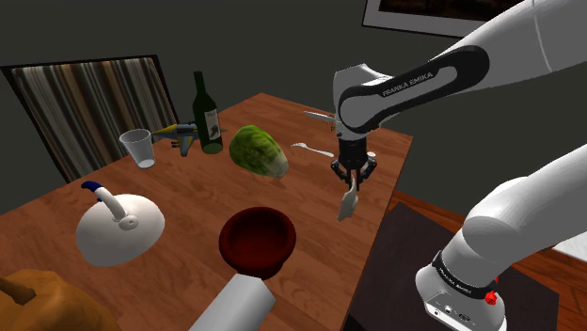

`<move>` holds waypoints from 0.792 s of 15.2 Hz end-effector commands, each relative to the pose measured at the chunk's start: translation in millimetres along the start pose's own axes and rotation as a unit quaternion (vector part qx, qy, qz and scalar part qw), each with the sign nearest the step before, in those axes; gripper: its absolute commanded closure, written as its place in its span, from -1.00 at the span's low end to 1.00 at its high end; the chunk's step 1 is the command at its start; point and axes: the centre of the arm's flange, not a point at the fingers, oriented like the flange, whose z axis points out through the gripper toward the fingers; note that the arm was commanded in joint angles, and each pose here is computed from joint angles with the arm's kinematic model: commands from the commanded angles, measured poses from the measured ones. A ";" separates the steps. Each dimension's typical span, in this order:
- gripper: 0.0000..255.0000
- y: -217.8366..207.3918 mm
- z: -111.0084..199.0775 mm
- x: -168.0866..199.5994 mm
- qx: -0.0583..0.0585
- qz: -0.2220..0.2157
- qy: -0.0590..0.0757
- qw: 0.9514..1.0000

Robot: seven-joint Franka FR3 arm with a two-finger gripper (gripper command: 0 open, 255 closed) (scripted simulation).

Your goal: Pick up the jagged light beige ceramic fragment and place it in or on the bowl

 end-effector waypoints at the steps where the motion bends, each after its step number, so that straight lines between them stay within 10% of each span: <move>1: 1.00 1.4 -9.0 -1.3 0.000 0.000 0.000 1.000; 12: 1.00 14.5 -64.8 -11.1 0.000 0.000 0.000 1.000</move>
